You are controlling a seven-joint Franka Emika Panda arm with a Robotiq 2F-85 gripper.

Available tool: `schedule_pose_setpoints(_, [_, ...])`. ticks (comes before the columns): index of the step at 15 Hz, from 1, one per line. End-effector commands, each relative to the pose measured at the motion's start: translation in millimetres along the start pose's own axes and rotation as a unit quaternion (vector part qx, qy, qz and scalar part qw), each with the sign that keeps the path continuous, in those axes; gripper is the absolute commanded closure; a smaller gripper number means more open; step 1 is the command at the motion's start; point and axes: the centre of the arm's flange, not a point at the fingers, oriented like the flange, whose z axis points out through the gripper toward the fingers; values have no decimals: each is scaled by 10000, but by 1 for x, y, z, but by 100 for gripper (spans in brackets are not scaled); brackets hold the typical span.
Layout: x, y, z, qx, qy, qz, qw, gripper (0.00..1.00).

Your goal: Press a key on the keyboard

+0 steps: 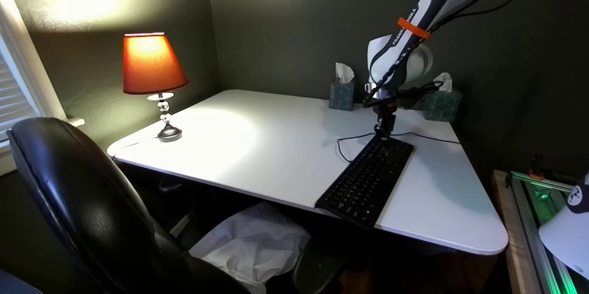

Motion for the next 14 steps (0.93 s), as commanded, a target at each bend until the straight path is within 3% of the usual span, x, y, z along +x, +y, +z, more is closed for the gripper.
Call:
schedule_pose_setpoints(1, [9,2,7,80,-115,60,9999,100])
schedule_pose_setpoints(14, [-7,2,-10,30,74,77,9999,100])
